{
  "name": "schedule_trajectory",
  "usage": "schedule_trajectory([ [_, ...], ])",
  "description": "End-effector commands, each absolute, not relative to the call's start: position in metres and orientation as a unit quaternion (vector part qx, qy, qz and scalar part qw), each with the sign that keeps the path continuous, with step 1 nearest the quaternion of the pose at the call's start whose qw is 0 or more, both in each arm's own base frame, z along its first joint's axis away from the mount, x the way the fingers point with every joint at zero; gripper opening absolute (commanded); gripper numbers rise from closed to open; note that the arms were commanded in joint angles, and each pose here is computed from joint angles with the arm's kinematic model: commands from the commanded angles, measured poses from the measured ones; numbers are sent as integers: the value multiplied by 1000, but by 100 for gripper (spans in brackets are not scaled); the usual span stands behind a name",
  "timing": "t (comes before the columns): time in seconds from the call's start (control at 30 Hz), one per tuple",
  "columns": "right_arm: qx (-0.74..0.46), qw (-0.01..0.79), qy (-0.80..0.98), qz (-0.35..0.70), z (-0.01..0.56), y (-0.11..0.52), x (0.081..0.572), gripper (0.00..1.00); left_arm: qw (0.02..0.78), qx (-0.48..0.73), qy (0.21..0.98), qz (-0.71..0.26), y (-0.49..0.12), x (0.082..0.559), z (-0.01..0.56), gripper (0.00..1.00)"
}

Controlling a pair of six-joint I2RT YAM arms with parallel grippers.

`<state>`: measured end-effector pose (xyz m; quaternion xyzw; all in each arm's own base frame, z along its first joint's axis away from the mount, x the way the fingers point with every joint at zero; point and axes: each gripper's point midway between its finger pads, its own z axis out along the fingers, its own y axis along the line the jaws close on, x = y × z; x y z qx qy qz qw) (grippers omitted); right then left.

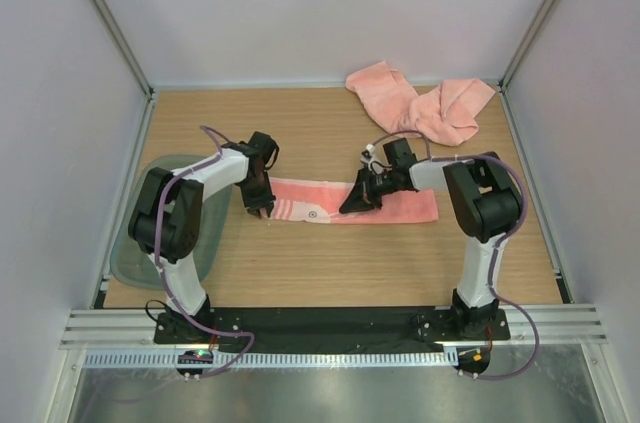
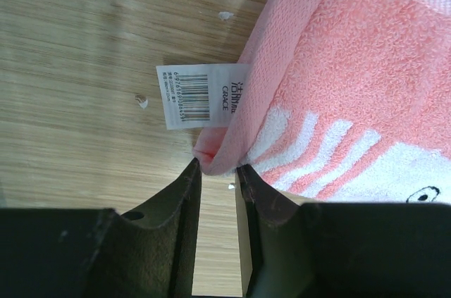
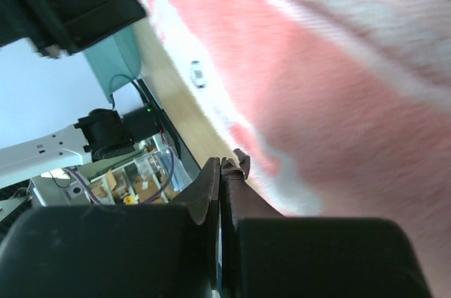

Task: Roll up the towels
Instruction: Fold the towel

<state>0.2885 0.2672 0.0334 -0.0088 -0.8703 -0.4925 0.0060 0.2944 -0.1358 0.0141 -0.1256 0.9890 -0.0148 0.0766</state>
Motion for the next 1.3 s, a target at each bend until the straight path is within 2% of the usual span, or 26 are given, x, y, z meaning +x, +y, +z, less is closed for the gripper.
schedule_trajectory([
  [0.0, 21, -77, -851, -518, 98, 276, 307, 2, 75, -135, 987, 36, -113, 295, 1, 26],
  [0.17, 54, -77, -838, -538, 128, 291, 296, 6, 76, -139, 987, 36, -113, 295, 2, 26],
  [0.37, 58, -11, -861, -505, 81, 300, 258, 5, 80, -144, 986, 30, -117, 299, 5, 25],
  [0.5, 39, 9, -873, -485, 45, 295, 257, 1, 79, -146, 986, 24, -120, 300, 7, 25],
  [0.73, -69, 11, -888, -454, 2, 236, 274, 1, 84, -146, 986, 20, -118, 302, 16, 25],
  [0.83, -108, -4, -890, -443, 2, 215, 281, 1, 83, -147, 985, 21, -115, 303, 16, 25],
  [1.27, -193, -62, -912, -358, 12, 143, 258, 1, 81, -161, 983, 14, -105, 313, 20, 24],
])
